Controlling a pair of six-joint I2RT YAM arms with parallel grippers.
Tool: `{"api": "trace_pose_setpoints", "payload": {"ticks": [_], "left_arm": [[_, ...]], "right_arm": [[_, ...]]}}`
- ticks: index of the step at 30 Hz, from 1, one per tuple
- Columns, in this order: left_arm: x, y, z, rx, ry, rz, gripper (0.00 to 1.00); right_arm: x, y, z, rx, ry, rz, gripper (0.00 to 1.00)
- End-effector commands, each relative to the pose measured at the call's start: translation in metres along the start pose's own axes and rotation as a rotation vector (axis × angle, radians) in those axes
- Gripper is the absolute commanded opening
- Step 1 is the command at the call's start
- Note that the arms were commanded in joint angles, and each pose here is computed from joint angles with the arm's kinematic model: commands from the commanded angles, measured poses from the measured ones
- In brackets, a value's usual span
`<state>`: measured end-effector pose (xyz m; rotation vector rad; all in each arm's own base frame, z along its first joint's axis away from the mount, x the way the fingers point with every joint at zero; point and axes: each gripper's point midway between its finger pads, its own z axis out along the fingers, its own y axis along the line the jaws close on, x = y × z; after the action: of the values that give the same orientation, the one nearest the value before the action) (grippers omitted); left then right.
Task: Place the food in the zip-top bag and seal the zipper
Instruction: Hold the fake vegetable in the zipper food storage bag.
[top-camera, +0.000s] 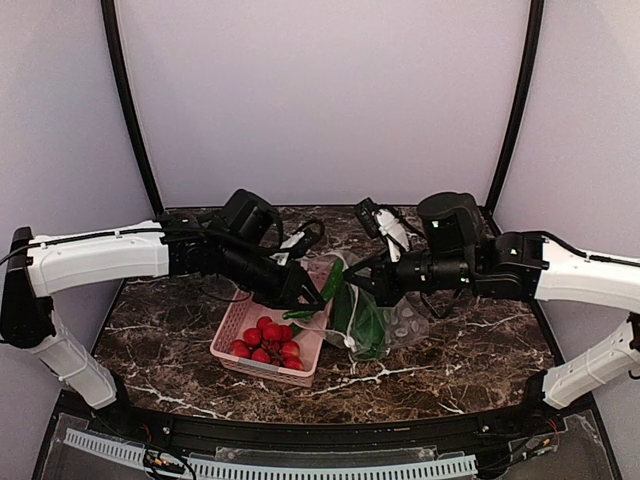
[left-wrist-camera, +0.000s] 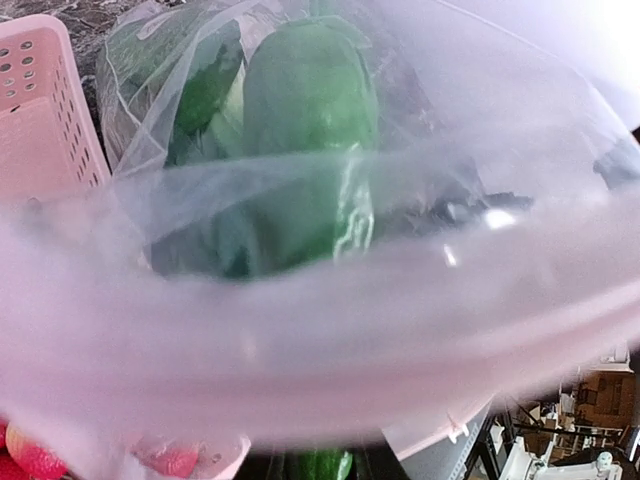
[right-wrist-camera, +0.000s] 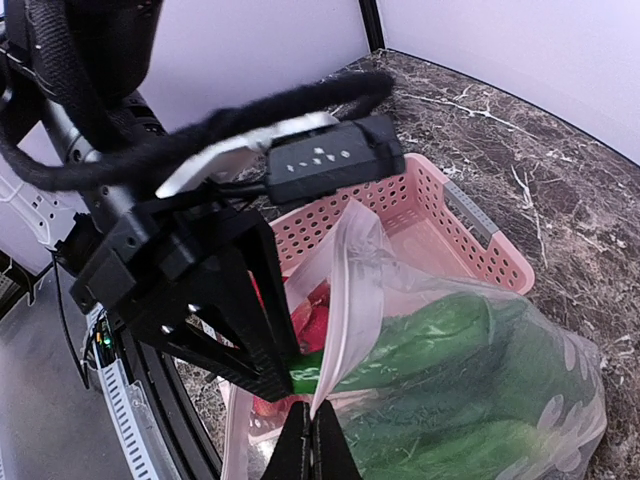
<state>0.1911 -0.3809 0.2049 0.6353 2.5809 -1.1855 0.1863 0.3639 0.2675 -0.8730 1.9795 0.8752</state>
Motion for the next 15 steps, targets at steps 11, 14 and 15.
{"api": "trace_pose_setpoints", "payload": {"ticks": [11,14,15], "left_arm": [[-0.043,0.009,0.037,-0.036,-0.041,0.013,0.21],[-0.041,0.015,0.039,-0.053,-0.046,0.004,0.24],[-0.041,0.018,0.04,-0.063,-0.048,0.002,0.25]], "right_arm": [[-0.009,0.002,0.008,0.012,-0.025,0.054,0.0],[-0.009,-0.006,0.009,0.06,-0.032,0.073,0.0],[-0.009,-0.007,0.009,0.065,-0.033,0.075,0.0]]}}
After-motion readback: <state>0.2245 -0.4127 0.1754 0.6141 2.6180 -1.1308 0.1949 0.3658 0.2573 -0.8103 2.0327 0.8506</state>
